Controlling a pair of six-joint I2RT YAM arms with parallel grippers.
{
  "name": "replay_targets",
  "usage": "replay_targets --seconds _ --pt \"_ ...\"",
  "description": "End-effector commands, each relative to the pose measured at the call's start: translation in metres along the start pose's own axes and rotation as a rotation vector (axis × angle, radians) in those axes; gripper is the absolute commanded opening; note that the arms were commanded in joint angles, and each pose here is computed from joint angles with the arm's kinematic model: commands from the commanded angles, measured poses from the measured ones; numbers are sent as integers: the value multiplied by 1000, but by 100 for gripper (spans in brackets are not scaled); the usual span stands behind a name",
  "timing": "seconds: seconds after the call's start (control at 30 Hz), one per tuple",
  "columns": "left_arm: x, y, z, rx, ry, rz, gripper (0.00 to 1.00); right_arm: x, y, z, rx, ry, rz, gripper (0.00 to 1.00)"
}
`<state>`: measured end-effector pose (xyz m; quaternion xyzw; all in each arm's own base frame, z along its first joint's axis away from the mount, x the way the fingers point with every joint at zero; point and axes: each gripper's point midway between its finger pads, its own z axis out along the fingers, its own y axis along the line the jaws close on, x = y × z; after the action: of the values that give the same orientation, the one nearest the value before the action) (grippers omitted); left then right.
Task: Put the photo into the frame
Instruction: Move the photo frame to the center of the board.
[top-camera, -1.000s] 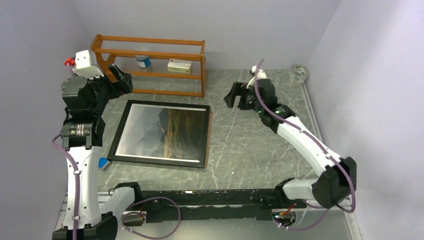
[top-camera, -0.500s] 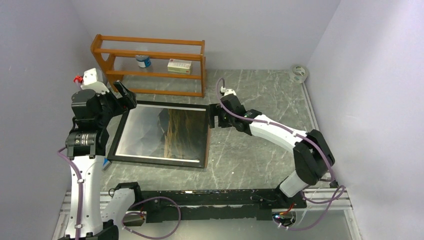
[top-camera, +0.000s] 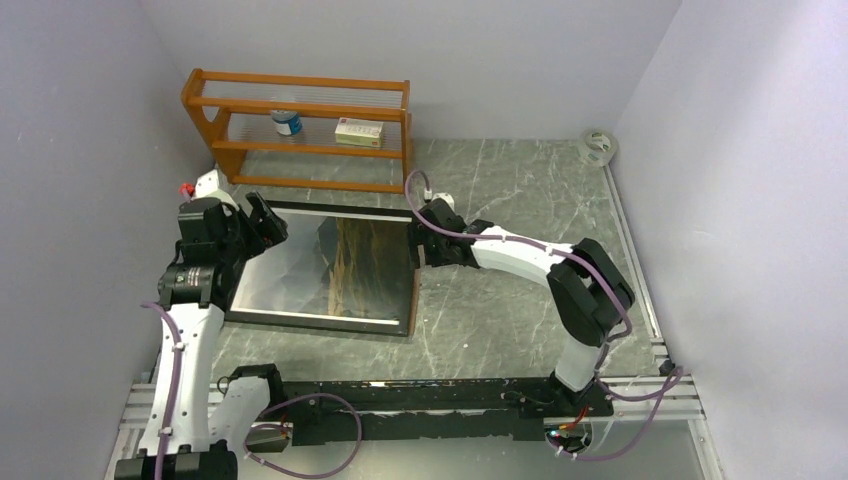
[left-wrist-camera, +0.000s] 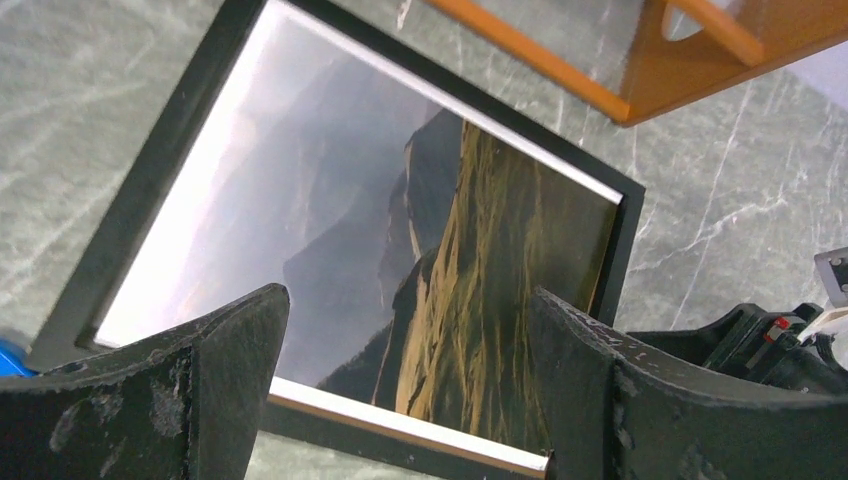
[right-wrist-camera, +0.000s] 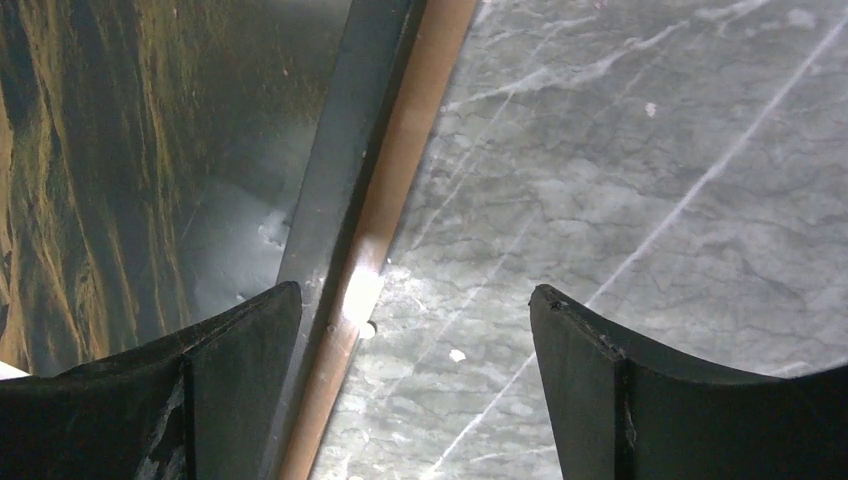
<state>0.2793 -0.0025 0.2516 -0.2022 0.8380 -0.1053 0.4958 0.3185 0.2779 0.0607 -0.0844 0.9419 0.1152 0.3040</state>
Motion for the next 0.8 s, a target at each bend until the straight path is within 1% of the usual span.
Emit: replay_targets --seconds 0.0,0.17,0.37,0.43,0.6,0.67,0.77 --pt "17 3 11 -2 32 -50 93 -16 20 6 -38 -29 -4 88" --pt "43 20 25 -57 75 -79 91 -13 29 25 -20 -15 -21 87" --pt "53 25 32 -76 108 -83 91 -3 30 39 53 15 -49 86" --pt "55 27 34 -84 120 -83 91 2 26 41 84 31 -50 84" --pt "57 30 36 -96 121 -85 91 7 17 38 140 59 -51 64" --pt "58 31 36 -99 120 -88 91 7 14 35 161 61 -45 54" --pt "60 31 38 -101 123 -94 91 8 11 30 179 69 -33 41"
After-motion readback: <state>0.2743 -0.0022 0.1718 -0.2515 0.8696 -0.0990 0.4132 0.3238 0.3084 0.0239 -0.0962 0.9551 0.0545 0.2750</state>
